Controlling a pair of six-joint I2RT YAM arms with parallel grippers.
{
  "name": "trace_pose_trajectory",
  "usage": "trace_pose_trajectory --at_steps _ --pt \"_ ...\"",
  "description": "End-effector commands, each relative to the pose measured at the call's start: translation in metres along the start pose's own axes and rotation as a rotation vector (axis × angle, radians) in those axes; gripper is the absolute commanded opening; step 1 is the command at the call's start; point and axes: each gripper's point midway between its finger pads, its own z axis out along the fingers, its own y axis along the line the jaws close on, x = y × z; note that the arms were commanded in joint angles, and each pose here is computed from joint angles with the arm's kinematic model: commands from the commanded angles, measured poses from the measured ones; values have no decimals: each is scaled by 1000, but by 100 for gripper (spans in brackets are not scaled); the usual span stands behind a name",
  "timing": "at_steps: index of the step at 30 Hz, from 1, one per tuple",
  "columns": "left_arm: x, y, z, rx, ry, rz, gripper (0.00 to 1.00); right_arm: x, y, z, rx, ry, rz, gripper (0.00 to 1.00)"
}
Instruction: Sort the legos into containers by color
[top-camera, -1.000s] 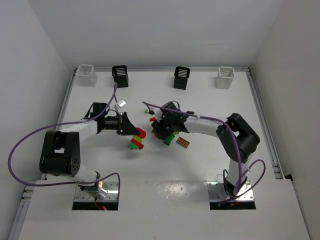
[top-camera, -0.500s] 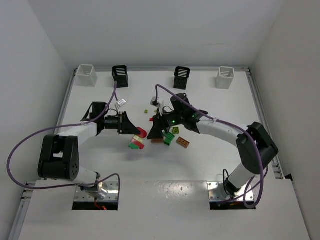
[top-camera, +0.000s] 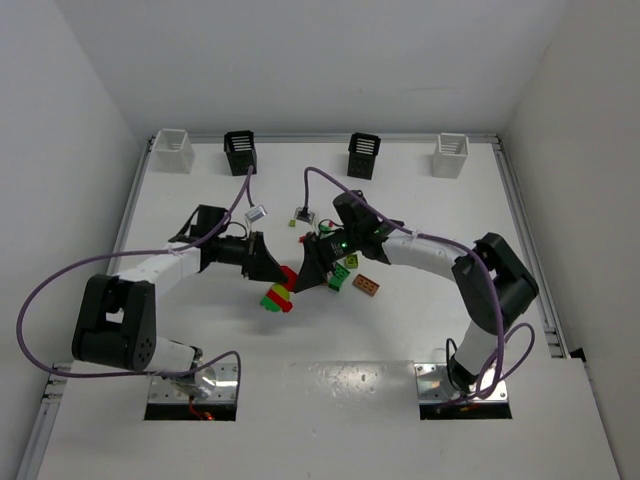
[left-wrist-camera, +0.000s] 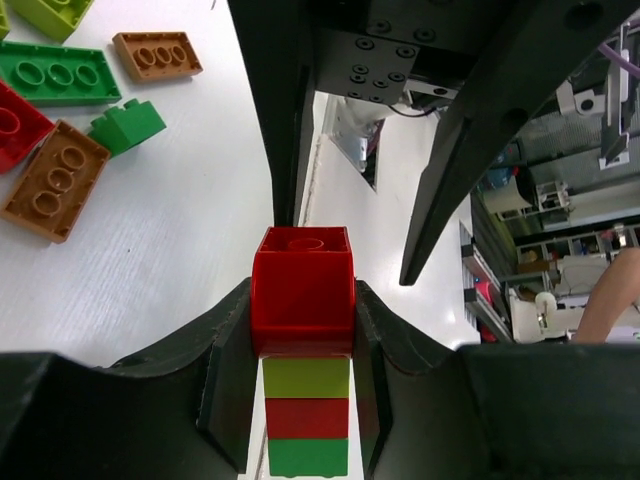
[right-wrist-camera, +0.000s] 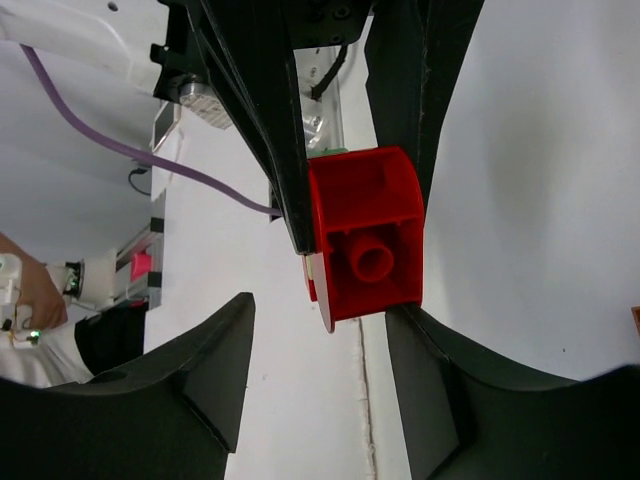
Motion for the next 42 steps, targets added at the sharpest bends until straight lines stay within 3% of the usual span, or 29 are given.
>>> trace_pose_trajectory --at_steps 1,9,14,20,22,29,35,42 --pt "-4 -22 4 114 22 93 1 -29 17 1 -56 -41 -147 55" --pt "-5 -18 7 110 35 79 1 -26 14 4 -38 -33 -158 52" --pt "-6 -21 8 116 42 80 1 -31 6 5 1 -41 -173 44" --pt "-19 -10 0 58 7 107 1 -18 6 -8 52 -54 -203 68" --pt "-25 -10 -2 51 -4 117 1 -17 17 -12 40 -92 -203 72" --pt "-61 0 -22 23 -74 127 0 -12 25 -10 11 -184 -125 73" --pt "-70 8 -26 23 -86 2 0 -38 20 -10 27 -359 -104 76" --pt "-73 15 -25 39 -78 -119 0 -66 2 -1 39 -461 -47 77"
